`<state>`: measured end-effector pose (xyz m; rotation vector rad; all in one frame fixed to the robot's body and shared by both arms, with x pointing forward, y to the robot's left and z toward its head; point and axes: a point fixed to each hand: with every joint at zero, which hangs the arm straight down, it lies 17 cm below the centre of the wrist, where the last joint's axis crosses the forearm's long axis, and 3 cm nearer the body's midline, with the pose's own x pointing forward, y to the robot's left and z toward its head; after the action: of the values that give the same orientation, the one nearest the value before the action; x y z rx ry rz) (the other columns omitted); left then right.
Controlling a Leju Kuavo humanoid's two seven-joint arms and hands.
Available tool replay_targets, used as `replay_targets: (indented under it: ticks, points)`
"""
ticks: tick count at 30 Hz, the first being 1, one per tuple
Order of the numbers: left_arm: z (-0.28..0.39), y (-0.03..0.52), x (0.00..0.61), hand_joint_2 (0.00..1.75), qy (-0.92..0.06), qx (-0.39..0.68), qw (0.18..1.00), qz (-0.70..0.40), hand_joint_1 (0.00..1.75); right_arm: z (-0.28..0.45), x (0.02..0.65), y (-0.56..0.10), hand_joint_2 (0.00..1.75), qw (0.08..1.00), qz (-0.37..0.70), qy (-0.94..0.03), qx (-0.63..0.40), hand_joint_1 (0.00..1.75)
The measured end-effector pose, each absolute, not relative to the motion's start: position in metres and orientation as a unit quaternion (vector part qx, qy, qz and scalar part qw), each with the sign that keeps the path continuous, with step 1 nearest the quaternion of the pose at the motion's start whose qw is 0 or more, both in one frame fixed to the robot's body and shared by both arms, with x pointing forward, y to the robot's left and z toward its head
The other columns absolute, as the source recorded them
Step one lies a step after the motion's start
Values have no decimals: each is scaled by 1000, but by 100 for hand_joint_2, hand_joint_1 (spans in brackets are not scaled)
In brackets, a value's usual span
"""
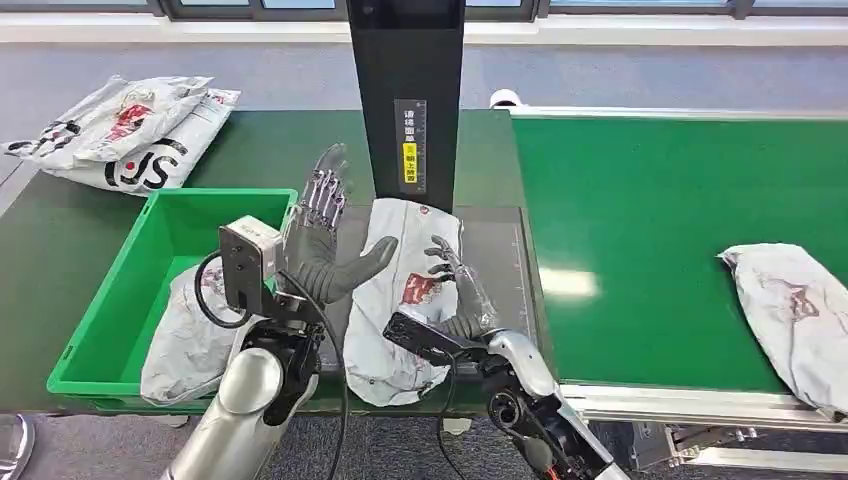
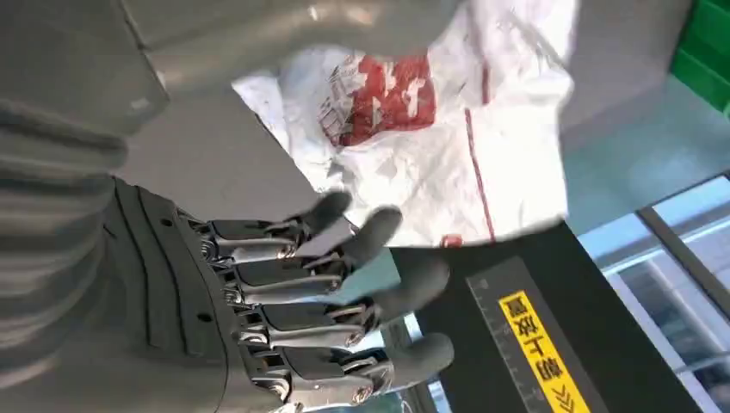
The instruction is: Moved the parcel from conveyor to table for the left to box.
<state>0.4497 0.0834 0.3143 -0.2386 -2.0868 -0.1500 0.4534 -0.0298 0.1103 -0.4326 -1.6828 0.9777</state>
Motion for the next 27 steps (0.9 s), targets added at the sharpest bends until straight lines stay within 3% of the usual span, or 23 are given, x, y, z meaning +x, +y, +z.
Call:
replay_targets:
  ticks: [8,18,27]
  points:
    - [309,92,449,175,-861,-84,499,-55,0,159,468,-63,175,532,324,-752,-217,0]
    - [307,94,447,175,-861,-80,498,-56,0,180,469,-79,175,524,295,-766,-225,0]
    - [295,103,448,175,-865,15,494,-90,0,274,433,-168,175,420,89,-858,-282,0]
